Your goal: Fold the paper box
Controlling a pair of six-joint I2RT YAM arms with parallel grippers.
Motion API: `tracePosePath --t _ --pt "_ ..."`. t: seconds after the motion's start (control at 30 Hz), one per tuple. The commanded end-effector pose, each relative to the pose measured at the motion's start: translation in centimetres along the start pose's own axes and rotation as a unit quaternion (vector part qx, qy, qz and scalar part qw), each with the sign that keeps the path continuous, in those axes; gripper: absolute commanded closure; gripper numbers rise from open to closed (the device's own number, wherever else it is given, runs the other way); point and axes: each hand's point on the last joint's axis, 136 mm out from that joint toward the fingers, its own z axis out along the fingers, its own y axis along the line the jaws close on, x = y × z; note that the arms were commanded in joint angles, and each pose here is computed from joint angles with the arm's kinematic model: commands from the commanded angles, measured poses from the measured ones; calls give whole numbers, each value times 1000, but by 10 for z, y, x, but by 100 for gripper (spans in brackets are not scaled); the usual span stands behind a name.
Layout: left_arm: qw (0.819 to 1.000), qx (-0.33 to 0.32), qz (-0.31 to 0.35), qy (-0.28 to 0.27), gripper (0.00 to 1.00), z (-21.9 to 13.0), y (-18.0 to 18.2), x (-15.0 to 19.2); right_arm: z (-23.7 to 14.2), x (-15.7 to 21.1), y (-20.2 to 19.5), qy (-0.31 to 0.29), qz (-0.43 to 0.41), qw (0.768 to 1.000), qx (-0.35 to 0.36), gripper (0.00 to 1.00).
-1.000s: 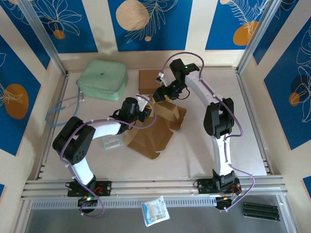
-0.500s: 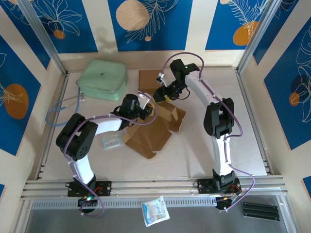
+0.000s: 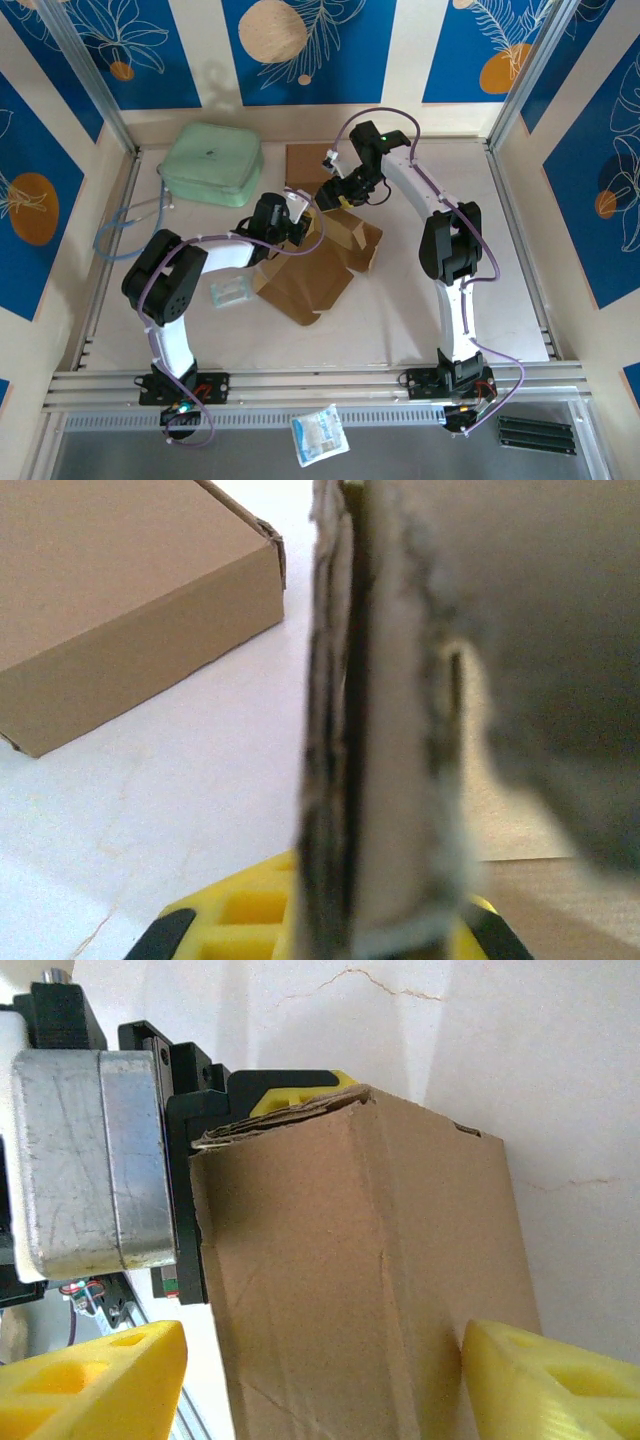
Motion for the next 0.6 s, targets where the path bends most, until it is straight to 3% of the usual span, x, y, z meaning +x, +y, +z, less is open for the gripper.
tracePosePath --t 0.0,0.27,0.37,0.57 --pt "999 -32 -4 7 96 6 10 3 8 5 -1 16 13 1000 -13 28" --pt "994 -66 60 56 100 13 8 11 8 5 0 17 13 1000 -12 28" --pt "994 -59 70 60 90 16 6 12 7 6 -1 17 12 1000 -11 27" --pt "994 -11 85 68 86 27 -9 9 6 5 -1 15 11 1000 -12 28"
